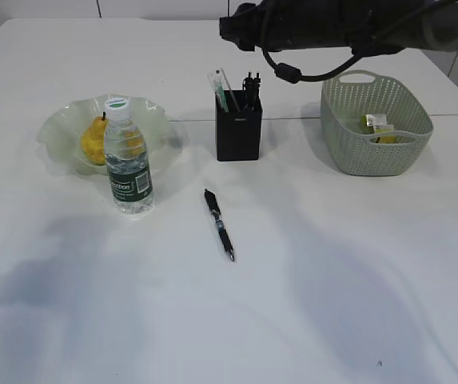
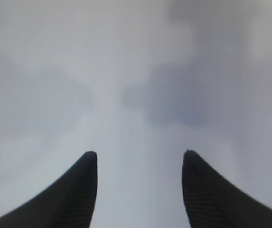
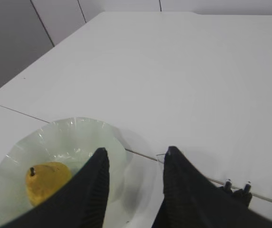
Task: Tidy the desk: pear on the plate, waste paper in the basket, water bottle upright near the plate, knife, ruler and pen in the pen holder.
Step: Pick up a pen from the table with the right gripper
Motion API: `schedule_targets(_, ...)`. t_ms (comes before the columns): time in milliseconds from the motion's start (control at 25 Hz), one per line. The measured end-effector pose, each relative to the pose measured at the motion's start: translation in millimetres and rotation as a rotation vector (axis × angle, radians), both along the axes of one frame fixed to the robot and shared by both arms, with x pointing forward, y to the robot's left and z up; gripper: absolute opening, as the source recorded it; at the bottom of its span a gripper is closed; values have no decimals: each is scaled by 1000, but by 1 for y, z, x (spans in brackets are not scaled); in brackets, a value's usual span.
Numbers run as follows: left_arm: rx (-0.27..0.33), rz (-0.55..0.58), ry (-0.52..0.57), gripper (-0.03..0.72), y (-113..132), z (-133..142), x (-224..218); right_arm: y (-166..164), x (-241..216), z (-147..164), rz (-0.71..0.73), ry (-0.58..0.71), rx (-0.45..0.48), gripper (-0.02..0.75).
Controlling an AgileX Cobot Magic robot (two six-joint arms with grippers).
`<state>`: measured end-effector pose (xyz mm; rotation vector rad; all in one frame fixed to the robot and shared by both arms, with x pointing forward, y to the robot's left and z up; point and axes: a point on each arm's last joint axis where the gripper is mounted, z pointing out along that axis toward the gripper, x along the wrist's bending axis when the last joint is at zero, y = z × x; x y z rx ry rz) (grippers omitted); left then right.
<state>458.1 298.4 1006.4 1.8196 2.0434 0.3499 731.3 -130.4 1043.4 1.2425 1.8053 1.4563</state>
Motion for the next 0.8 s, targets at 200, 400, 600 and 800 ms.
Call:
schedule_targets(200, 26, -14, -37, 402, 1, 12, -9, -1, -10, 20, 3, 15, 74, 290)
schedule_targets(400, 71, -38, -11, 402, 4, 19, -21, -6, -31, 16, 4, 70, 72, 300)
schedule_targets(600, 76, -38, -67, 402, 4, 34, -35, -14, -55, 15, 1, 114, 60, 302)
schedule_targets(800, 57, -32, -93, 402, 2, 41, -43, -20, -76, 21, 1, 127, 56, 302)
